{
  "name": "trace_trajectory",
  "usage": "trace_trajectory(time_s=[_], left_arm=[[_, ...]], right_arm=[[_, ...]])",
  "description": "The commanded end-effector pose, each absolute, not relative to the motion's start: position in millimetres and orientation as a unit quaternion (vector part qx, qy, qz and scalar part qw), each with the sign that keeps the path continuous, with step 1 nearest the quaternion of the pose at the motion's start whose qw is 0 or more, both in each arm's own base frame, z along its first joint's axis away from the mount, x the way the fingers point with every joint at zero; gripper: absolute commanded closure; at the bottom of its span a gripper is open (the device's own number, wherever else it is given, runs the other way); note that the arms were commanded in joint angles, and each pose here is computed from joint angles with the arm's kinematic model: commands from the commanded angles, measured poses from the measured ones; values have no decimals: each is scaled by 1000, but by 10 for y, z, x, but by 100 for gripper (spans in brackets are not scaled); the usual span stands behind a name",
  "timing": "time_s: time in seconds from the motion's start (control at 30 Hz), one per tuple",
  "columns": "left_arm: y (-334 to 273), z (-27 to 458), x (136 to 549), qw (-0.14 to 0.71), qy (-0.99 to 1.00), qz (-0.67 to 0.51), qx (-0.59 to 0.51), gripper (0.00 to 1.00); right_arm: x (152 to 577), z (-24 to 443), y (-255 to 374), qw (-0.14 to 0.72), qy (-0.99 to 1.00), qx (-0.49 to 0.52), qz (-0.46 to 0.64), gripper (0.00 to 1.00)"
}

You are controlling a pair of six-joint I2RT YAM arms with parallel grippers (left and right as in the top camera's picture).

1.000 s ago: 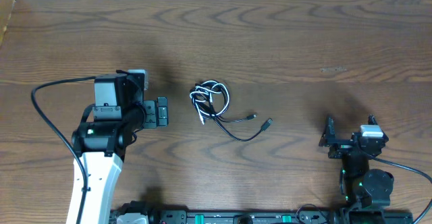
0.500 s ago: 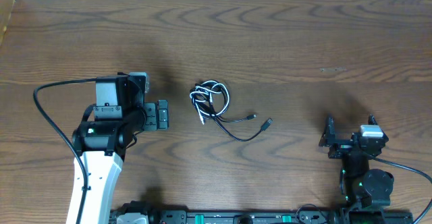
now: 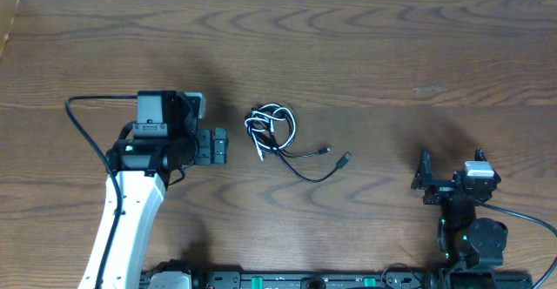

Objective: Untangle cables
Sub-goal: 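Raise the left arm and move the left gripper toward the cable bundle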

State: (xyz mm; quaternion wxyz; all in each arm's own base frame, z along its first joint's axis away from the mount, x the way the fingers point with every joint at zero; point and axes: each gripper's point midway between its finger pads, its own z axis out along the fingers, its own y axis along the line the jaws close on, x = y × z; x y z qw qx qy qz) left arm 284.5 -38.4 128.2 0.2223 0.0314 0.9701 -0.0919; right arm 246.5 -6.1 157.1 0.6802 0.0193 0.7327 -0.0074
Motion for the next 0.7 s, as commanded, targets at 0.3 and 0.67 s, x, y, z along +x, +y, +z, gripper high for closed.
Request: trace_trajectory(time_s=[0.3, 0.67], left_arm=[[-544, 1406, 2972, 251, 960, -100, 73, 2], [-544, 1390, 2973, 249, 961, -100, 73, 2]], right_arm=[[2463, 1558, -78, 679, 734, 27, -6, 1], [2463, 1558, -78, 679, 734, 27, -6, 1]])
